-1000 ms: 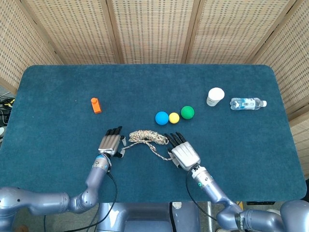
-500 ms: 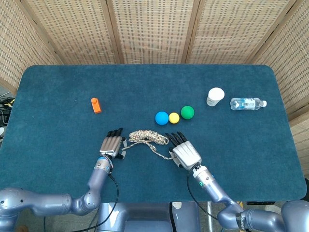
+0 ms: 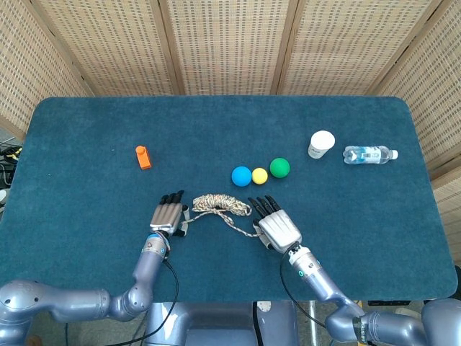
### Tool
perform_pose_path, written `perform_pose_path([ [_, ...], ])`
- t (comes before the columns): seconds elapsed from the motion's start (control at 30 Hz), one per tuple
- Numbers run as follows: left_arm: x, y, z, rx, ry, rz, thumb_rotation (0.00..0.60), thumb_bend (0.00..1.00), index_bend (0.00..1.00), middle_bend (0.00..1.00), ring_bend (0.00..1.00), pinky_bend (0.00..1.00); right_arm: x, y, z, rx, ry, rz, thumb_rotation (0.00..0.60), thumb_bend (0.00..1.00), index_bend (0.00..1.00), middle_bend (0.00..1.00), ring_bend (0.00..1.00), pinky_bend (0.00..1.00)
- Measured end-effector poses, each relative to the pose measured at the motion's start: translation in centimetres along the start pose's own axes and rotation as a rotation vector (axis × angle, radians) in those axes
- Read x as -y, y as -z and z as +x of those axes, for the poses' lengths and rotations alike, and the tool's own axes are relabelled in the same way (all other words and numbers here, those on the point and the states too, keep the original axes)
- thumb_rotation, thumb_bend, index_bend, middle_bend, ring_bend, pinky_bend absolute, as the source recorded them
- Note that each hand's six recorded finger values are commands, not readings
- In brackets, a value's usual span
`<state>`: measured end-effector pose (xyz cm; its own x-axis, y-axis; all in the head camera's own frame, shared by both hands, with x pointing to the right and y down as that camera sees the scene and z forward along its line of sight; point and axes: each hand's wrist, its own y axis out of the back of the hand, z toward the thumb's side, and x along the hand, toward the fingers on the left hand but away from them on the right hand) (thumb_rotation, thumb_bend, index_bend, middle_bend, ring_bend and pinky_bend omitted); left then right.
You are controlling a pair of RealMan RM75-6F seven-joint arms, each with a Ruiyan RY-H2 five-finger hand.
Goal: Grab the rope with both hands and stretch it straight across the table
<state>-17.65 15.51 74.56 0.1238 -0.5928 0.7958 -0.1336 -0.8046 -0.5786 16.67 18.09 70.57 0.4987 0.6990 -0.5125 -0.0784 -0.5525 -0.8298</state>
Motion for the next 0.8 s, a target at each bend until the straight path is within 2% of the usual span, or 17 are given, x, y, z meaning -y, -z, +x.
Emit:
perform_pose_path([
  [0.43, 0.0, 0.3, 0.3, -0.017, -0.013, 0.012, 0.600, 0.47, 0.63, 0.00, 0.00, 0.00, 0.1, 0.2, 0.0, 0.005, -0.001, 0.000, 0.600, 0.53, 0.68, 0.00, 0.00, 0.00],
  [0.63, -0.9, 0.7, 0.3, -0.014, -0.050, 0.014, 0.600, 0.50, 0.66, 0.00, 0.00, 0.00, -0.3, 0.3, -0.1, 0.009, 0.012, -0.010, 0.600, 0.53, 0.69, 0.00, 0.00, 0.00],
  [0.8, -2.7, 2.0, 0.0, -0.014, -0.101, 0.015, 0.600, 0.50, 0.66, 0.00, 0.00, 0.00, -0.9, 0.8, -0.1, 0.017, 0.028, -0.005, 0.600, 0.53, 0.69, 0.00, 0.00, 0.00],
])
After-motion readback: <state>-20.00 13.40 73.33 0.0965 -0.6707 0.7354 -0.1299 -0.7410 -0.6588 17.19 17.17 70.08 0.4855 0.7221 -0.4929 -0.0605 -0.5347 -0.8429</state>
